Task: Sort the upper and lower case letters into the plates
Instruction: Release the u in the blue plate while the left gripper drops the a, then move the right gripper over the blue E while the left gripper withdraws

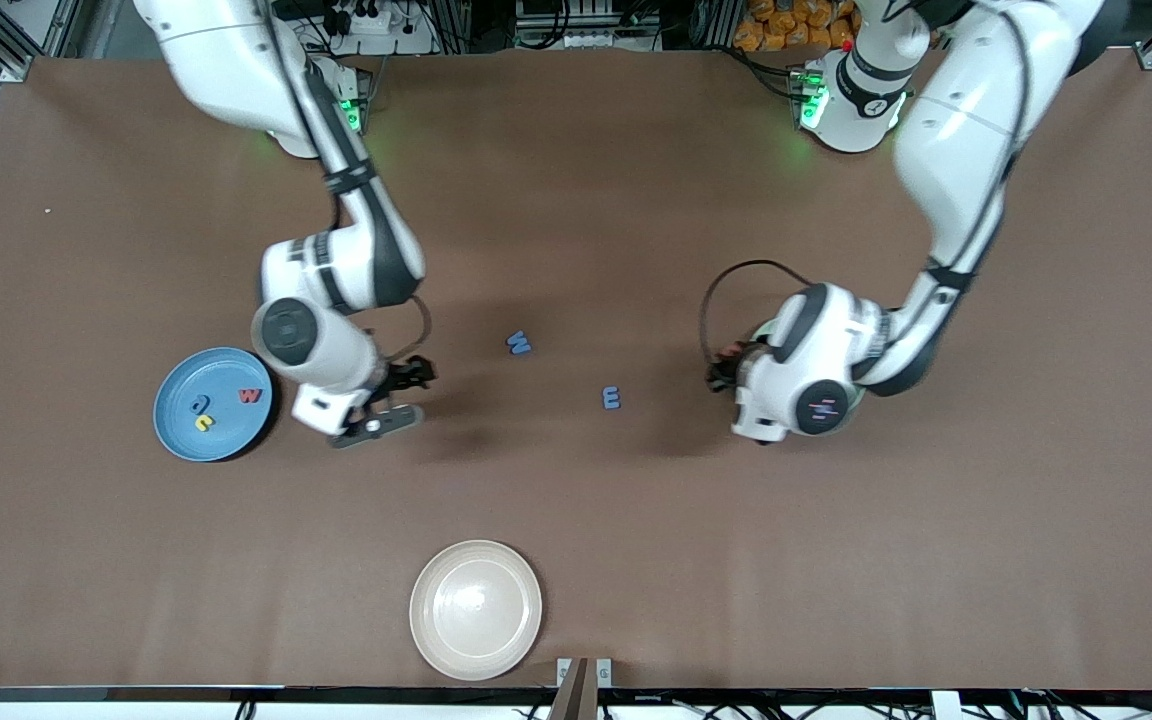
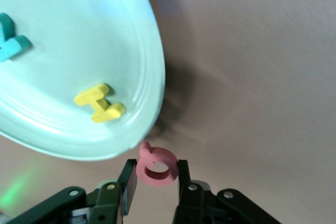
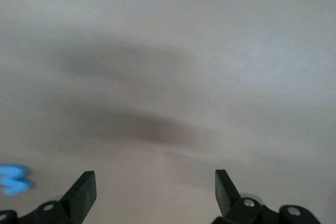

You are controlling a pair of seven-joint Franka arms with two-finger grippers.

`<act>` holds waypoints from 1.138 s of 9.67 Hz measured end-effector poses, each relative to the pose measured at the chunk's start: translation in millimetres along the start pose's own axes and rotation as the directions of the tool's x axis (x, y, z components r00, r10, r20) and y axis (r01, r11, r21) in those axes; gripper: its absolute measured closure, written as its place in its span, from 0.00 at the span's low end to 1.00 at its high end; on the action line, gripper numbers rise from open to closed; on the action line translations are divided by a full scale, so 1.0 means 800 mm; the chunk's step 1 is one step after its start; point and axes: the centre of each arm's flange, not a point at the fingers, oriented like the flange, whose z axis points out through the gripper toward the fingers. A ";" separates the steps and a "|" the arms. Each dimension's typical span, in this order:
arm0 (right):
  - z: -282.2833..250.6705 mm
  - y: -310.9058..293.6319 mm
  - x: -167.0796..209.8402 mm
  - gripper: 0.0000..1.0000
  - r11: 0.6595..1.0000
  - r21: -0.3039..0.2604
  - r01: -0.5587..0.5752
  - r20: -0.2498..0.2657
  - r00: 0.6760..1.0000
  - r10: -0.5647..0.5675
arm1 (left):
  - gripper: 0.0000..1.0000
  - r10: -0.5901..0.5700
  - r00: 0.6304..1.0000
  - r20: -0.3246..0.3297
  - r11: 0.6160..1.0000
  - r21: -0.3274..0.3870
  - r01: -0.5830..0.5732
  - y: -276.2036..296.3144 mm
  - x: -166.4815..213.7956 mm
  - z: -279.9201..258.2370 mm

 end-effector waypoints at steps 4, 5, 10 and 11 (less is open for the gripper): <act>0.016 -0.166 0.015 0.00 0.981 0.002 -0.195 -0.098 0.976 0.194 | 0.64 0.050 0.999 -0.005 0.999 0.005 -0.050 -0.015 -0.006 -0.007; 0.024 -0.192 0.017 0.00 0.974 0.027 -0.227 -0.136 0.964 0.228 | 0.64 0.087 0.996 0.000 0.996 0.003 -0.087 -0.032 0.006 -0.008; 0.078 -0.324 0.016 0.00 0.915 0.172 -0.365 -0.170 0.904 0.393 | 0.38 0.155 0.987 0.040 0.987 -0.046 -0.154 -0.104 0.063 -0.010; 0.090 -0.334 0.014 0.00 0.916 0.168 -0.365 -0.168 0.905 0.392 | 0.22 0.166 0.985 0.037 0.986 -0.042 -0.164 -0.096 0.056 -0.008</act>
